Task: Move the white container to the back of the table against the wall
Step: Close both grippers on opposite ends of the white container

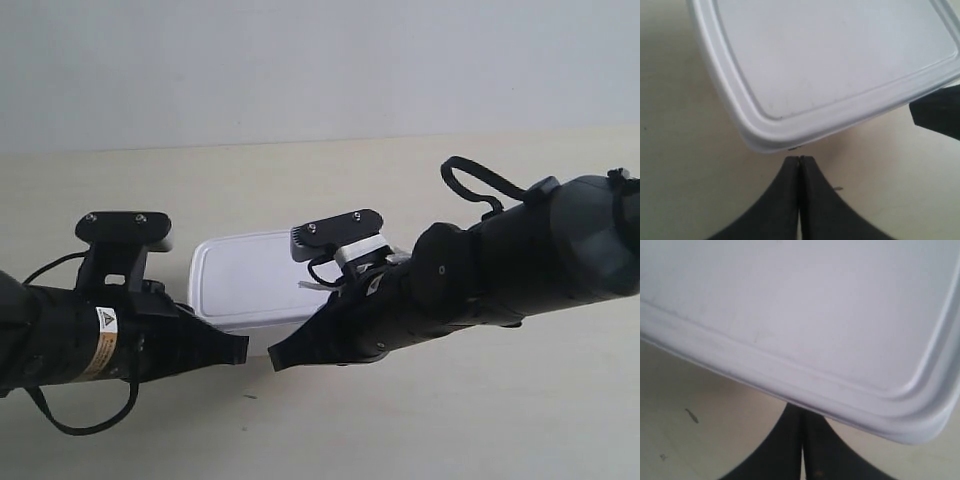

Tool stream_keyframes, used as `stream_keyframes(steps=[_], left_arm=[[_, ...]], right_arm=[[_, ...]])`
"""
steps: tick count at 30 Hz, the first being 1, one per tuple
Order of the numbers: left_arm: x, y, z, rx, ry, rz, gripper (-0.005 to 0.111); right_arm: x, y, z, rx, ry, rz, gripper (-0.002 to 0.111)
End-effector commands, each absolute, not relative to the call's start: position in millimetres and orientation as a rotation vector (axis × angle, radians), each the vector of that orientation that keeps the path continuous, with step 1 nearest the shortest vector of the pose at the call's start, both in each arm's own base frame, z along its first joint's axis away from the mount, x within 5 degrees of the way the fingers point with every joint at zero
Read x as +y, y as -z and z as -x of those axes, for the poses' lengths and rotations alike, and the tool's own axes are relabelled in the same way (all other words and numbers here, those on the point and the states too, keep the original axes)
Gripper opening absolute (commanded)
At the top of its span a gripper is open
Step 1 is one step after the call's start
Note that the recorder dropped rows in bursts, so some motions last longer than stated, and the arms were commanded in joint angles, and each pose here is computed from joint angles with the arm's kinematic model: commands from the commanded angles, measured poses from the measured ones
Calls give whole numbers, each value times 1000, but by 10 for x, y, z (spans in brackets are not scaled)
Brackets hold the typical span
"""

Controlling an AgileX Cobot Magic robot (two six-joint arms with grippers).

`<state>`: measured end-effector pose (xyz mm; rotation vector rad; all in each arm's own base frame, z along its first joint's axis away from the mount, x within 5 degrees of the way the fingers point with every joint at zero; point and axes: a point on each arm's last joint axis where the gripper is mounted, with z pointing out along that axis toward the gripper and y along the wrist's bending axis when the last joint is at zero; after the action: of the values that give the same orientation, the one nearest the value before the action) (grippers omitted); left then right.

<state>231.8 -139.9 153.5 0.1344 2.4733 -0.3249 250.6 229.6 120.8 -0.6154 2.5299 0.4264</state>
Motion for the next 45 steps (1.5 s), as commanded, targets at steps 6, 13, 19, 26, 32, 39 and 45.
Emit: stream_keyframes(steps=[6,13,19,26,32,39,45], left_arm=[[-1436,-1359,-2366,2533,296,-110,0],[-1458,-1425,-2449,2495,281,-92,0],[-1470,-1481,-2510,2463,267,-78,0],[-1454,-1497,-2534,2445,237,-69,0],[-1512,-1485,-2498,2477,318,-103,0],[-1480,-1195,-2559,2539,186,-88,0],[-1580,-1167,-2754,2512,167,-79,0]], right_arm=[[2313,-1149,-2525,2528,-410,630,0],[2313,-1149,-2525,2528,-410,630,0],[2313,-1154,-2534,2517,-408,622,0],[2314,-1164,-2552,2499,-404,613,0],[2315,-1165,-2554,2496,-403,611,0],[2315,-1169,-2562,2487,-401,606,0],[2328,-1163,-2588,2470,-393,613,0]])
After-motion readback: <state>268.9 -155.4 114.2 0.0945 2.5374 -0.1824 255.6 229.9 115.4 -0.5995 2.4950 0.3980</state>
